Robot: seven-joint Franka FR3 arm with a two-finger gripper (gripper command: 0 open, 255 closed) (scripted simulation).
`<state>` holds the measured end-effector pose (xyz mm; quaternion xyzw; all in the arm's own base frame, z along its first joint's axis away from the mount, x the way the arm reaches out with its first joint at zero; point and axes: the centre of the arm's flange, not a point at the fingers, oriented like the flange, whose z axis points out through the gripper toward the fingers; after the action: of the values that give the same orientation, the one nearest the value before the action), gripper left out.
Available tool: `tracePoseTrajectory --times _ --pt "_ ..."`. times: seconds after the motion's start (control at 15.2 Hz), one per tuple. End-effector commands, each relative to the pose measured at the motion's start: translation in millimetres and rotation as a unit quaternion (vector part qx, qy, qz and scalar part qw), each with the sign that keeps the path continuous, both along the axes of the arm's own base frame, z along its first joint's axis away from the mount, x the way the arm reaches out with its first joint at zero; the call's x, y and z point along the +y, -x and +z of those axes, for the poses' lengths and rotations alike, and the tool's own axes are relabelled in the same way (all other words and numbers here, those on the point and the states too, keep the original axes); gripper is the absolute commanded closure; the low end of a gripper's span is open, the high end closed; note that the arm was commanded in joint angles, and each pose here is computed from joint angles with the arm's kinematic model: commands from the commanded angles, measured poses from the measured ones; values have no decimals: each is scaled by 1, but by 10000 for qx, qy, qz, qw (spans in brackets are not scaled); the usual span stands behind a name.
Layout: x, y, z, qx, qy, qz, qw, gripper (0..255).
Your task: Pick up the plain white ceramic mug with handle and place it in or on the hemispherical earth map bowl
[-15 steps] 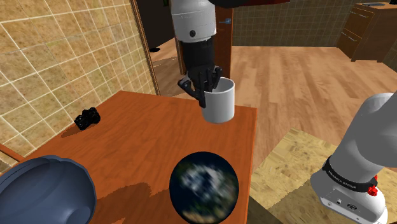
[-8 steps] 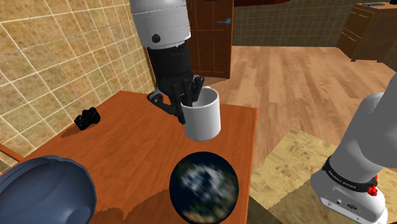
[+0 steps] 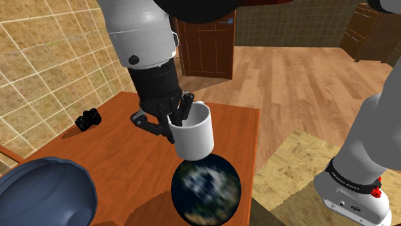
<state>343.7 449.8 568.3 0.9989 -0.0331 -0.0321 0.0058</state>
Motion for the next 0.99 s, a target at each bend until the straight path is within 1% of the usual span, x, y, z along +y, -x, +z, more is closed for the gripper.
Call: tracePoseTrajectory --times 0.0,0.73,0.92 --pt "1 0 -10 -3 -2 -2 10000 255" --pt "1 0 -68 -3 -2 -2 10000 255" --pt "1 0 -70 -3 -2 -2 10000 255"
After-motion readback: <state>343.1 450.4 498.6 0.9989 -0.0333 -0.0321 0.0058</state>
